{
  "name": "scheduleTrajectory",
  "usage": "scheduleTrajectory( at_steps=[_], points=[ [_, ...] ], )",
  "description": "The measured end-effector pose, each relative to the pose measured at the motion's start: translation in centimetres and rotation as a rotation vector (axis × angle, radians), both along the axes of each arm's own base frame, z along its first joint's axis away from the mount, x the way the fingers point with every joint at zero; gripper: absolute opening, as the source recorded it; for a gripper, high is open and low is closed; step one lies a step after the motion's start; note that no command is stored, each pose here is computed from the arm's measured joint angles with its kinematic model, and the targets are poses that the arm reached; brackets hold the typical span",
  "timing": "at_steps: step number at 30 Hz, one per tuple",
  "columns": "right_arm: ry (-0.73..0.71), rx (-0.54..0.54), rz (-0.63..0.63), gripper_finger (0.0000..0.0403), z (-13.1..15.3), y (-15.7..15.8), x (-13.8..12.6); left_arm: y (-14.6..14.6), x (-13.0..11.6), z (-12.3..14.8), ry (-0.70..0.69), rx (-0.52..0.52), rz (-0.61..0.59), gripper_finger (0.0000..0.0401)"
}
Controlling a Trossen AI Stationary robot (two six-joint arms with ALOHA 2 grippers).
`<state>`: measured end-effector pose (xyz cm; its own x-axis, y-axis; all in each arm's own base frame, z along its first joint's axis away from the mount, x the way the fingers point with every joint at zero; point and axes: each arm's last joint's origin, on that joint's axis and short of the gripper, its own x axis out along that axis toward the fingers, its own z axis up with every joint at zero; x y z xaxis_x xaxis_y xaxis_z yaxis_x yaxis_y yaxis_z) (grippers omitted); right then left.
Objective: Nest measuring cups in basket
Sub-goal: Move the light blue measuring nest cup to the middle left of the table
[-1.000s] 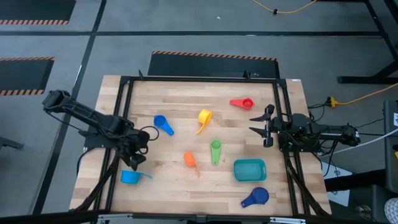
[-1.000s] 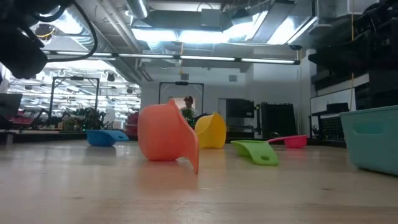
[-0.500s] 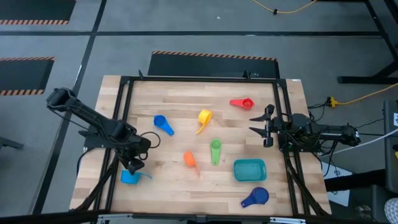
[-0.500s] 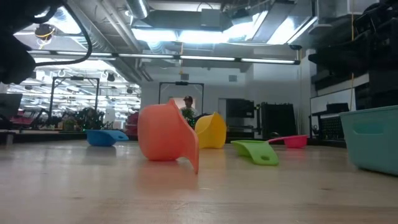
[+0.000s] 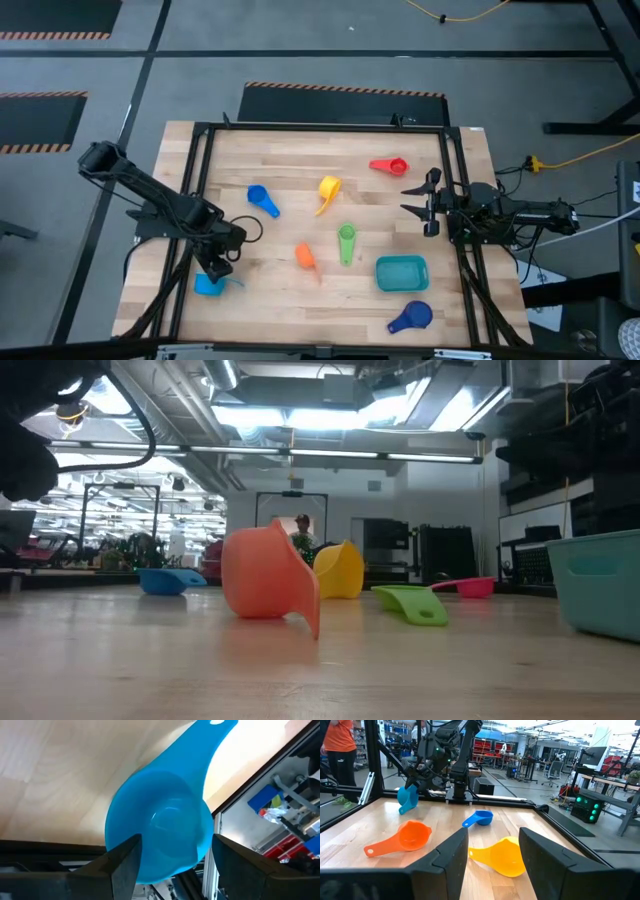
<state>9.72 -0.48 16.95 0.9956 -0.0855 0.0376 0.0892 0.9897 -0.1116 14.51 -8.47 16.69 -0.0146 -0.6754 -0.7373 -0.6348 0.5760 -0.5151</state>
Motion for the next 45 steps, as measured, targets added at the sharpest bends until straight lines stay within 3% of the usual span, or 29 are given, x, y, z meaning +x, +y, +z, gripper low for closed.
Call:
scheduleTrajectory(
  at_steps=[23,45],
  points=[
    [0.0,0.0,0.0,0.0182,0.0,0.0,0.0,0.11,0.26,-0.47,-0.01,0.084,0.033,0.0234],
    [0.0,0.0,0.0,0.0182,0.0,0.0,0.0,-0.03,0.19,-0.38,0.016,0.039,0.025,0.0233]
  ],
)
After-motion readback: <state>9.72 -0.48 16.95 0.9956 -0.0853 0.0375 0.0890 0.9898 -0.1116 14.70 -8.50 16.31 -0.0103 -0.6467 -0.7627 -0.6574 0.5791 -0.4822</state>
